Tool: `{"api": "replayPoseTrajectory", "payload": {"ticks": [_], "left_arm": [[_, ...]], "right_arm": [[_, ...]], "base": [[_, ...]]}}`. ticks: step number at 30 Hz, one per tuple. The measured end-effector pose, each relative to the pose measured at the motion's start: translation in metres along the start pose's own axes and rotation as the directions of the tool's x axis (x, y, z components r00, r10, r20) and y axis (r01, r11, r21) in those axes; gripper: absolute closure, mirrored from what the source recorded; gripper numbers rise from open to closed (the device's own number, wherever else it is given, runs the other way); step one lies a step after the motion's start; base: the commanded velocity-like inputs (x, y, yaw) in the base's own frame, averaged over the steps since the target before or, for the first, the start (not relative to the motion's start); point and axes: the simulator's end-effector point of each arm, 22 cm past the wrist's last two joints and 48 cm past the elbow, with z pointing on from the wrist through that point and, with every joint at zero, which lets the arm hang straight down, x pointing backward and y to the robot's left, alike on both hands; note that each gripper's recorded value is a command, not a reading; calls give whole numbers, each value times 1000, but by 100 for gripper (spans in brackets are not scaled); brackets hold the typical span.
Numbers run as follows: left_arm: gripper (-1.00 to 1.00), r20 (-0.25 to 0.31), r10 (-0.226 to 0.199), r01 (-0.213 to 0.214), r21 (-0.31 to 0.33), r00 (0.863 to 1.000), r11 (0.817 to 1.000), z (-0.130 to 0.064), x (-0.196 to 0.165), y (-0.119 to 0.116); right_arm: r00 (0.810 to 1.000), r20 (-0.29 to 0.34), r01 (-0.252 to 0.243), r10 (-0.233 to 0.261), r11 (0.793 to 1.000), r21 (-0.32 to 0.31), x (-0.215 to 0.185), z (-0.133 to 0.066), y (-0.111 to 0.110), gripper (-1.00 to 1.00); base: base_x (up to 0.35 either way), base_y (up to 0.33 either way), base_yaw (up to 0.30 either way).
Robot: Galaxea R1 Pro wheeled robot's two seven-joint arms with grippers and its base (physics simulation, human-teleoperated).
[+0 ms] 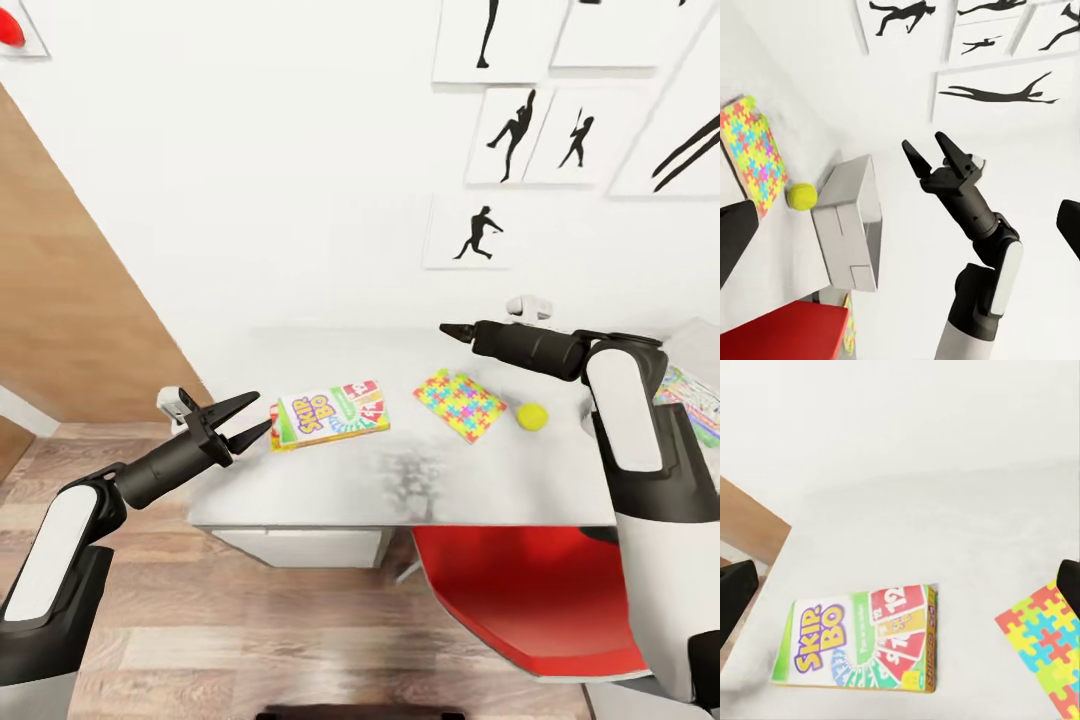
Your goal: Put all the toys in the child's room - the three board games (two on the bed and one on the table), the two jigsaw puzzles on the table, and the tennis ball on the table - inside the toy box on the table in the child's room.
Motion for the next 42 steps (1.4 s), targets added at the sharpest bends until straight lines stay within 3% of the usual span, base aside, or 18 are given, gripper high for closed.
{"api": "replayPoseTrajectory", "payload": {"ticks": [17,28,35,42], "left_arm": [[-100,1,0,0,-3,1000,1000,0,0,1],[-100,2,-3,3,-16,1000,1000,-2,1,5],[-100,2,-5,5,-22,1000,1000,-3,1,7],[-100,2,-5,5,-24,1000,1000,-3,1,8]], "right_arm": [[991,-119,-62,67,997,45,79,-2,-28,-100],[969,-209,-123,134,990,66,126,7,-41,-100],[942,-265,-184,208,977,111,134,32,-64,-100],[927,-293,-209,236,971,120,117,59,-65,-100]], "base": [[0,177,20],[0,13,1],[0,1,0],[0,0,0]]}}
